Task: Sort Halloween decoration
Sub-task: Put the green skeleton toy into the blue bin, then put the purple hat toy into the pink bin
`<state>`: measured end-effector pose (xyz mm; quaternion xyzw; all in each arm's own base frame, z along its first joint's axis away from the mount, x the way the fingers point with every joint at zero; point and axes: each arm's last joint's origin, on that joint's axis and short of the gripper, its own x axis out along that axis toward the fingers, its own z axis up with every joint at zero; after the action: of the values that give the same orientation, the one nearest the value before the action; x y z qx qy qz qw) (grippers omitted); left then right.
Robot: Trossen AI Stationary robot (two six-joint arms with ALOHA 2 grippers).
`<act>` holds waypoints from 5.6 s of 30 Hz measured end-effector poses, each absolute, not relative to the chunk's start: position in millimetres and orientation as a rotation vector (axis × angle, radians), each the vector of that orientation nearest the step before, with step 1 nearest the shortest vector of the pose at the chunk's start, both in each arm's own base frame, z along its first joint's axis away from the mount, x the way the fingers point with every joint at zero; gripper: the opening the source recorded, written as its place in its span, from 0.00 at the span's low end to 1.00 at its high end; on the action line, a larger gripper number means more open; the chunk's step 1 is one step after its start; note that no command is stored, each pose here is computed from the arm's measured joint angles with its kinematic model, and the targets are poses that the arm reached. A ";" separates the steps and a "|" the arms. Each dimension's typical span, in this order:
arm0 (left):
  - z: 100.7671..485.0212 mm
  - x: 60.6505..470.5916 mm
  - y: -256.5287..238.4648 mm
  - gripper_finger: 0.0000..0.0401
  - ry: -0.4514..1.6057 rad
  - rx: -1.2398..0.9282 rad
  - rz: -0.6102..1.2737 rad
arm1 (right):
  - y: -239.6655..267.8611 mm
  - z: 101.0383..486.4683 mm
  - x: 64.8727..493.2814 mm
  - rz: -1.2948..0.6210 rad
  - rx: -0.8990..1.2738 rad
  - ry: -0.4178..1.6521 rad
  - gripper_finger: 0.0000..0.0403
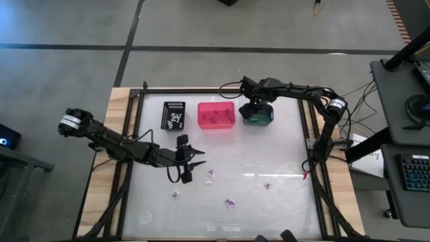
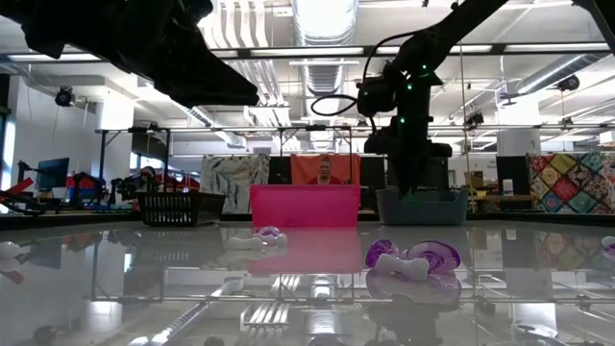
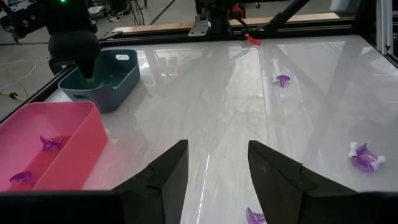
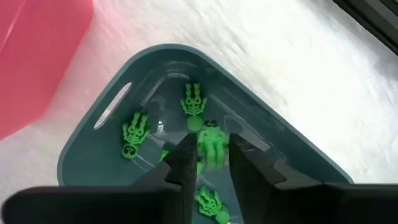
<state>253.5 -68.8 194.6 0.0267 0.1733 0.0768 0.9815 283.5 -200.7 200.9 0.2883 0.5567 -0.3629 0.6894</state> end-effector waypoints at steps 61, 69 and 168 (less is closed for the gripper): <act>190.7 251.9 -69.0 0.37 0.382 -0.030 0.148 | 12.3 230.7 253.8 -0.106 0.172 0.528 0.20; 189.2 254.4 -69.8 0.37 0.347 -0.054 0.147 | 12.5 232.6 254.8 -0.101 0.167 0.507 0.20; 89.0 287.4 -85.4 0.03 0.500 0.006 0.129 | 12.6 233.8 255.8 -0.101 0.178 0.491 0.20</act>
<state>287.4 -85.4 89.0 0.0031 0.2471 0.0639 0.9669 255.8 12.6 233.8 0.0878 0.2424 -0.0498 0.9649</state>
